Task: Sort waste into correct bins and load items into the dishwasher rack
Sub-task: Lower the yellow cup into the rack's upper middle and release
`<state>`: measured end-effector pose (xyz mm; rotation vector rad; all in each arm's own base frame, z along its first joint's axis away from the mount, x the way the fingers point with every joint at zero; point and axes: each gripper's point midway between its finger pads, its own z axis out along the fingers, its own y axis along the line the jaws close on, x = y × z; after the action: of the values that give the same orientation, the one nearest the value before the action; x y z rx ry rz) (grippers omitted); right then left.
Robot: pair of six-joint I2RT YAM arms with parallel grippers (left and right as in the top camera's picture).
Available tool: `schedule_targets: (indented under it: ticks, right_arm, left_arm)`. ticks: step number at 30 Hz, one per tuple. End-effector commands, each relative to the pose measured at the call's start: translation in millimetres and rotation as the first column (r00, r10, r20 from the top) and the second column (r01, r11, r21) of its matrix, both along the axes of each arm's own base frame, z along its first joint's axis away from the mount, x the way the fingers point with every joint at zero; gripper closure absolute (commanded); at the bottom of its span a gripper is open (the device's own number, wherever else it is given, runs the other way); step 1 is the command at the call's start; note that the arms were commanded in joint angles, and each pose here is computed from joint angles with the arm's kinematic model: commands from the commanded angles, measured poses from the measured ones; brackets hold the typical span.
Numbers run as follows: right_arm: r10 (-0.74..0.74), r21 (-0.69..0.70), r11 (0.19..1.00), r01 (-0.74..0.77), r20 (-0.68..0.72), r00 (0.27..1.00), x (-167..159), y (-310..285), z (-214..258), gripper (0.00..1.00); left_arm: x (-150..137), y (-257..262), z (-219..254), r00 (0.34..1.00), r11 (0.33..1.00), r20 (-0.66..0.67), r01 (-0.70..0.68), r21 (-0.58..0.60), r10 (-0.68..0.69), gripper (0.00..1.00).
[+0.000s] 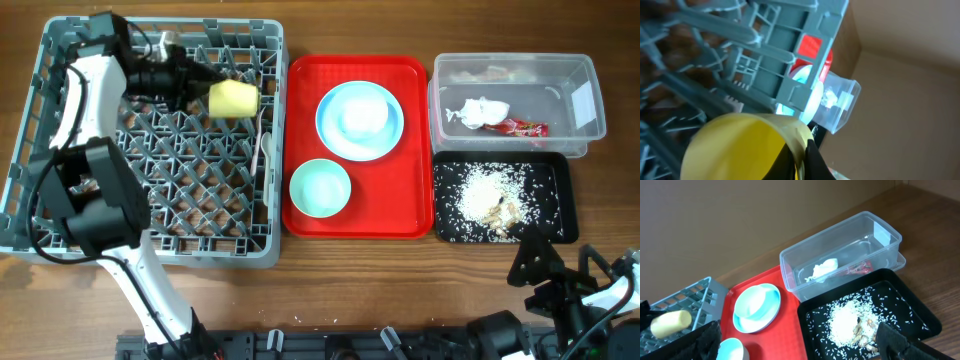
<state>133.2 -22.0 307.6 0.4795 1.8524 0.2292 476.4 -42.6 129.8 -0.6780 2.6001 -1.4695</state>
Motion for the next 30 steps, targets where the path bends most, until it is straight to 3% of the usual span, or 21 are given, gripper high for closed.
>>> schedule_targets:
  ticks: [1,4,6,9,11,14,19,21,24,30]
  right_arm:
    - [-0.004,0.014,1.0,0.003,0.011,1.0,-2,0,1,0.0]
    - [-0.004,0.014,1.0,0.004,0.011,1.0,-2,0,1,0.0]
    - [-0.004,0.014,1.0,0.003,0.011,1.0,-2,0,1,0.0]
    - [-0.004,0.014,1.0,0.004,0.011,1.0,-2,0,1,0.0]
    - [-0.004,0.014,1.0,0.004,0.011,1.0,-2,0,1,0.0]
    - [-0.004,0.014,1.0,0.004,0.011,1.0,-2,0,1,0.0]
    - [-0.004,0.014,1.0,0.004,0.011,1.0,-2,0,1,0.0]
    - [-0.004,0.014,1.0,0.003,0.011,1.0,-2,0,1,0.0]
    - [-0.004,0.014,1.0,0.003,0.011,1.0,-2,0,1,0.0]
    - [-0.004,0.014,1.0,0.004,0.011,1.0,-2,0,1,0.0]
  left_arm:
    - [-10,34,-63,0.994,0.972,-0.101,-0.006,0.235,0.03,0.96]
    - [-1,0,-17,1.0,0.997,0.004,0.022,-0.078,-0.021,0.96]
    - [2,-15,23,0.993,0.952,0.111,0.078,-0.298,-0.046,0.96]
    - [4,-19,28,0.988,0.943,0.145,0.1,-0.318,-0.056,0.96]
    - [7,-24,24,0.985,0.953,0.16,0.111,-0.28,-0.068,0.96]
    - [9,-25,-13,0.992,0.992,0.096,0.087,-0.095,-0.078,0.96]
    - [11,-39,-38,0.994,0.993,0.049,0.099,-0.069,-0.096,0.96]
    - [11,-20,-55,0.998,0.998,0.002,0.059,0.038,-0.059,0.96]
    - [1,7,-84,0.996,0.971,-0.091,0.038,0.237,-0.017,0.96]
    - [-2,33,-99,0.992,0.932,-0.121,0.016,0.362,0.029,0.96]
